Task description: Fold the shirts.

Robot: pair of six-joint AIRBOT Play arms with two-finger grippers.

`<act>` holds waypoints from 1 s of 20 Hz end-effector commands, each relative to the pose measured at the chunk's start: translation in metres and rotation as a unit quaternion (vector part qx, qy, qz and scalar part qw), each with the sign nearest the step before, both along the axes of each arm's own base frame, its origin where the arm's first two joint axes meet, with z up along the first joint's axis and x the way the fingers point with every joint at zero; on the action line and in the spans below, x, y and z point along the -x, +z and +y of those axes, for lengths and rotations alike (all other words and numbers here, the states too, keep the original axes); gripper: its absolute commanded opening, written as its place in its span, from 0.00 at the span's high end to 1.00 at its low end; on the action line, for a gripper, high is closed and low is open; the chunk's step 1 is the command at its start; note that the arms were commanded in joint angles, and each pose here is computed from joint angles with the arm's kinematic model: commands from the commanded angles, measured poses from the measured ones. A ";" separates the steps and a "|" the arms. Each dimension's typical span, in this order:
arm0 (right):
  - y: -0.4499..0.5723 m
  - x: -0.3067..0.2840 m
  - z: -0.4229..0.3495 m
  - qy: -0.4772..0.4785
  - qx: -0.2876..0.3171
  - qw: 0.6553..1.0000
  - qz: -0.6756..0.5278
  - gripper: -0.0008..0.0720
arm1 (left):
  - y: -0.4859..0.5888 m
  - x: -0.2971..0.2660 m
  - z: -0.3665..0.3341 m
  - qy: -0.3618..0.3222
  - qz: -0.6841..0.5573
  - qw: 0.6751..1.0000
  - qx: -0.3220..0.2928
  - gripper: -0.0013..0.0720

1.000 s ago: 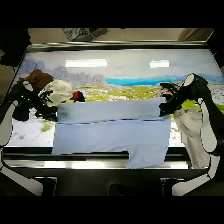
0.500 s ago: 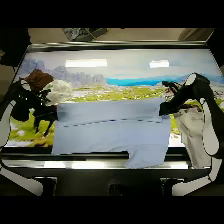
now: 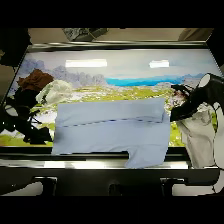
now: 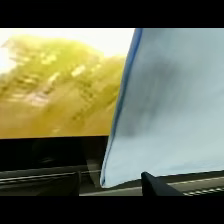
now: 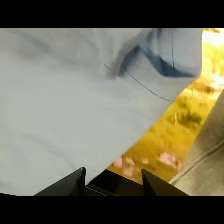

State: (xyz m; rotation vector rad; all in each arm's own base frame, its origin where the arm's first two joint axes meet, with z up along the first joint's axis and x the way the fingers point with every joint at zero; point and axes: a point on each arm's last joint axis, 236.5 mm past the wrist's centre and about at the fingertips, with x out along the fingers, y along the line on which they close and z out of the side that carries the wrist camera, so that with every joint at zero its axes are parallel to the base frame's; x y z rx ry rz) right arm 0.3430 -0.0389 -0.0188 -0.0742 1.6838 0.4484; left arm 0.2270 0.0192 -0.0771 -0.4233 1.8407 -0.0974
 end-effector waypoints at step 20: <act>-0.028 0.134 0.033 -0.083 -0.137 0.986 0.043 0.30 | -0.032 0.021 -0.033 0.046 -0.055 0.996 0.043 0.94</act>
